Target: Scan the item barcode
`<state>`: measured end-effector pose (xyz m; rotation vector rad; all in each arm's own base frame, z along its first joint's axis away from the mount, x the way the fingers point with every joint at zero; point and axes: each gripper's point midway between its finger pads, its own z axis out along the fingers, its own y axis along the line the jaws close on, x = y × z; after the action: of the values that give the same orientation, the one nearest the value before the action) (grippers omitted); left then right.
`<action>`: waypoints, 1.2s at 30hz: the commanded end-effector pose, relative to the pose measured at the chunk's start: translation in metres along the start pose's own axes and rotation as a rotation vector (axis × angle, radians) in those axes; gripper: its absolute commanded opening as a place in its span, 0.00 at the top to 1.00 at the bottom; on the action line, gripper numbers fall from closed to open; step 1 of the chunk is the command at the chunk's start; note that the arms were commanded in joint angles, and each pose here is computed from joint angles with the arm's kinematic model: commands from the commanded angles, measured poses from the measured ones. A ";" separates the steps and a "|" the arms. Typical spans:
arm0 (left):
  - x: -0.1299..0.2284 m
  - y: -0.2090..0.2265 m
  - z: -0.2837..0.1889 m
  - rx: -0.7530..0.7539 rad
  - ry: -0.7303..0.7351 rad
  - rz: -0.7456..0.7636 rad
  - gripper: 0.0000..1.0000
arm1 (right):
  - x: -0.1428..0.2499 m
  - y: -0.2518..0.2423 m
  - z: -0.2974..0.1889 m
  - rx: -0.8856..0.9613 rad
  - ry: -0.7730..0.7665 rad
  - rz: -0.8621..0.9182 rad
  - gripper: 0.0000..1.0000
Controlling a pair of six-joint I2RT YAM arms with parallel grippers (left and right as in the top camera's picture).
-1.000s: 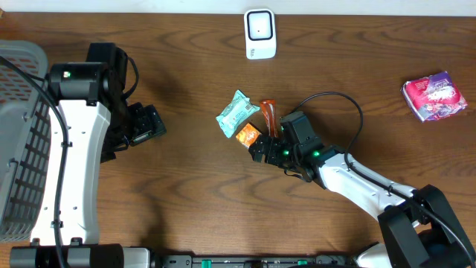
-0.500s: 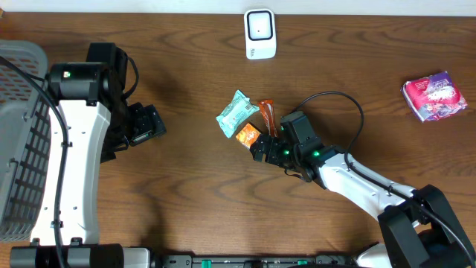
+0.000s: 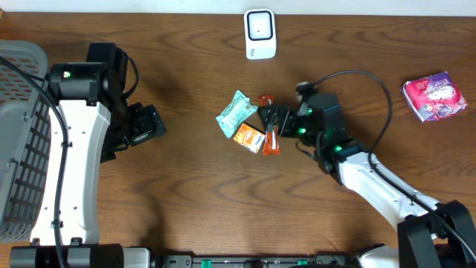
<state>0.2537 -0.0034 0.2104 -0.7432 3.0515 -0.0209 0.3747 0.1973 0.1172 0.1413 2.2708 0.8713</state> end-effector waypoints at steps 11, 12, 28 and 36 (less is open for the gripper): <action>-0.001 0.003 0.001 -0.018 0.000 -0.007 0.02 | -0.011 -0.030 0.002 0.159 -0.066 -0.115 0.01; -0.001 0.003 0.001 -0.018 0.000 -0.007 0.02 | -0.011 -0.029 0.003 0.153 -0.061 -0.130 0.01; -0.001 0.003 0.001 -0.018 0.000 -0.007 0.02 | 0.033 -0.019 0.052 0.108 0.088 -0.212 0.06; -0.001 0.003 0.001 -0.018 0.000 -0.007 0.02 | 0.017 -0.008 0.027 0.287 0.307 -0.240 0.07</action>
<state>0.2537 -0.0034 0.2104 -0.7432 3.0515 -0.0209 0.3704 0.2060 0.0582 -0.0804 2.6383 0.5021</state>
